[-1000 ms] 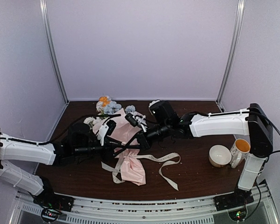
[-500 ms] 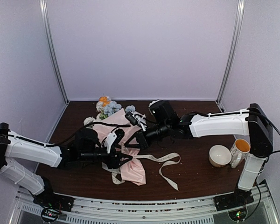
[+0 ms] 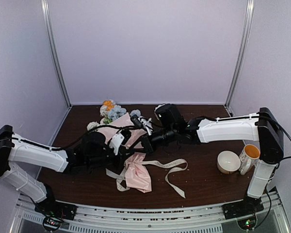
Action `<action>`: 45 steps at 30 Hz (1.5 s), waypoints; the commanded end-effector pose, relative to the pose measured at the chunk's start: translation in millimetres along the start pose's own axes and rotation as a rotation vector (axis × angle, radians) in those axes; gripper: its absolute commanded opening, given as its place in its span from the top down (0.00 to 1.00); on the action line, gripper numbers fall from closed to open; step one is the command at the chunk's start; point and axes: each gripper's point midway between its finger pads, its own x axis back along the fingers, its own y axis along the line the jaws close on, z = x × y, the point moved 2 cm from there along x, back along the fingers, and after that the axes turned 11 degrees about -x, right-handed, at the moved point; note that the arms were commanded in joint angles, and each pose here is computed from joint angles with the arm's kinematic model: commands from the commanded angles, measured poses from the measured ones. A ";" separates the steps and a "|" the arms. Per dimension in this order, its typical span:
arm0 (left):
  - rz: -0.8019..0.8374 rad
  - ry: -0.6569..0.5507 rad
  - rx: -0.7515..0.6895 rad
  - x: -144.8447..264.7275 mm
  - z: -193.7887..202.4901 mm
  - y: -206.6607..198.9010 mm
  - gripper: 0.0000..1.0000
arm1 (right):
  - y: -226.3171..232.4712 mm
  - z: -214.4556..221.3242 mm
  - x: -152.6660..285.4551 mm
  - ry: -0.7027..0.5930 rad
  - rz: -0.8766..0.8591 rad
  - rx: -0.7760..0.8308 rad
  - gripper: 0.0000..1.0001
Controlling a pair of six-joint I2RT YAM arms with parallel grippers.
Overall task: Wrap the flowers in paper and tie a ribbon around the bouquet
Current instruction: Cross the ribbon at the center of the board.
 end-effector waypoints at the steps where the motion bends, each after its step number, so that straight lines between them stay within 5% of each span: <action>1: -0.013 -0.081 -0.005 -0.7 -23.3 2.8 1.00 | 6.0 -14.1 5.5 -0.044 0.029 0.020 0.94; 8: -0.022 -0.067 0.003 -0.3 -17.0 3.4 1.00 | -44.0 3.5 59.9 -0.069 0.464 0.010 0.61; 12: -0.028 -0.057 -0.001 -2.5 -13.7 3.9 1.00 | -76.2 51.0 92.7 0.028 0.684 -0.044 0.52; 19: -0.030 -0.048 -0.003 -3.8 -11.7 4.1 1.00 | -82.0 135.2 107.6 0.203 0.766 -0.123 0.25; 24: -0.025 -0.034 -0.013 -6.0 -12.4 3.7 1.00 | -78.4 163.1 93.5 0.316 0.797 -0.096 0.22; 32: -0.023 -0.044 -0.017 -2.0 -14.3 3.6 1.00 | -87.0 191.9 76.7 0.469 0.825 -0.050 0.28; 34: -0.024 -0.041 -0.018 -1.6 -14.1 3.7 1.00 | -90.9 195.0 75.6 0.496 0.846 -0.044 0.45; 36: -0.024 -0.041 -0.018 -0.7 -14.1 3.7 1.00 | -90.7 192.6 76.4 0.497 0.856 -0.038 0.78; 38: -0.023 -0.041 -0.020 0.1 -13.6 3.5 1.00 | -89.2 182.9 79.5 0.481 0.856 -0.033 0.99; 45: -0.013 -0.033 -0.030 -1.8 -8.6 -1.1 1.00 | -71.6 59.0 103.6 0.232 0.820 0.022 1.00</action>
